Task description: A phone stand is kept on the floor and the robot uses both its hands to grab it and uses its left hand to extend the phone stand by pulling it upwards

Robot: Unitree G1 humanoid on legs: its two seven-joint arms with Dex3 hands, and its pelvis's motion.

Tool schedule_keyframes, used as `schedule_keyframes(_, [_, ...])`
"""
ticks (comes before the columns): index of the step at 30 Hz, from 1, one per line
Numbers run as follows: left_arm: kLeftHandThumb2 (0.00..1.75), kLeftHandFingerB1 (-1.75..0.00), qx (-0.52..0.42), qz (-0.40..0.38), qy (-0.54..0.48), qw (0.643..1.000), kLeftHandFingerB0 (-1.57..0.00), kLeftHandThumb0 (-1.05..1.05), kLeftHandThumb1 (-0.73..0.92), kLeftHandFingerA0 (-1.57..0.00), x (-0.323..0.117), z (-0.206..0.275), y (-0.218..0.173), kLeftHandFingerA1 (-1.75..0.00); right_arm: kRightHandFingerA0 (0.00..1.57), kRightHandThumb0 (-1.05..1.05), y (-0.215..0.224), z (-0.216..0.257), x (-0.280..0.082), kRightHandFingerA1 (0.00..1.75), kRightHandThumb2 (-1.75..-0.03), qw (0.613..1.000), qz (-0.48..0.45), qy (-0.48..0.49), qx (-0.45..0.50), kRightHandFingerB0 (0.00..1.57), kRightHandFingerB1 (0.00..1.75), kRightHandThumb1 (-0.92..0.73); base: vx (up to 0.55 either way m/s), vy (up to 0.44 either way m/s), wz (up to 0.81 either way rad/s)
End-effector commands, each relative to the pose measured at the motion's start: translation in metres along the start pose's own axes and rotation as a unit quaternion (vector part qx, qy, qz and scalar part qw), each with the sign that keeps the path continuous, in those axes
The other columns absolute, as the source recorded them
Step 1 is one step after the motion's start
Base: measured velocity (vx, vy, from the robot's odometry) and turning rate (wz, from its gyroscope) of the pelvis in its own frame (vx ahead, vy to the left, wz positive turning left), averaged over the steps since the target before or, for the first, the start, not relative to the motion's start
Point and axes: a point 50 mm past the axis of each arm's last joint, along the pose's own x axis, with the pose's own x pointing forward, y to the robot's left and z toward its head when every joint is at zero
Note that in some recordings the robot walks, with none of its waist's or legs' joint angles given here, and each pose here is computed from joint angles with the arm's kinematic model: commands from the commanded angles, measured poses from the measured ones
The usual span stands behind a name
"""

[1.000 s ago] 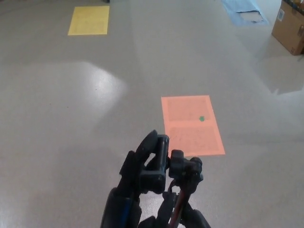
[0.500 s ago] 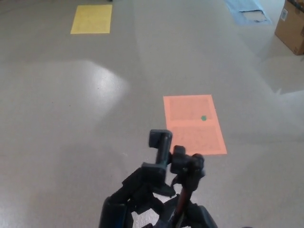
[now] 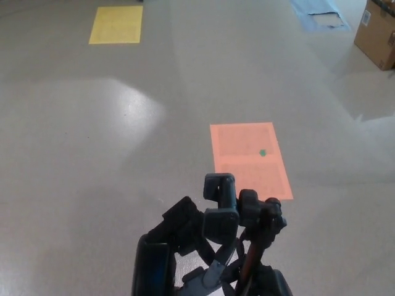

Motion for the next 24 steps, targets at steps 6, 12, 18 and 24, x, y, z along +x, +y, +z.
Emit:
schedule_keyframes(6, [0.87,-0.83,-0.037,-0.01,0.053,0.998,-0.75,-0.44,0.44,-0.74,0.005,0.008,-0.026,-0.94,0.59,-0.4,0.011,-0.002,-0.005,1.42,-0.67,1.0,0.007,0.014,-0.007,0.57,1.18,-0.88,0.0,0.0,0.0])
schedule_keyframes(12, [0.84,-0.49,0.014,-0.061,0.077,0.995,-0.01,-0.35,0.21,0.0,0.003,0.003,-0.025,-0.49,0.42,-0.47,0.013,0.002,-0.003,1.22,-0.69,1.0,0.009,0.011,-0.011,0.44,1.05,-0.92,0.0,0.0,0.0])
schedule_keyframes(18, [0.79,-0.26,0.028,-0.061,0.076,0.995,-0.04,-0.64,0.4,-0.11,0.003,0.0,-0.024,-0.15,0.33,-0.47,0.012,0.001,-0.002,1.14,-0.68,1.0,0.008,0.019,-0.005,0.38,1.01,-0.92,0.0,0.0,0.0])
schedule_keyframes(24, [0.8,-0.27,0.025,-0.061,0.087,0.994,-0.02,-0.67,0.42,-0.07,0.0,-0.005,-0.023,-0.14,0.36,-0.48,0.012,0.001,-0.003,1.16,-0.68,1.0,0.01,0.019,0.003,0.39,1.03,-0.92,0.0,0.0,0.0])
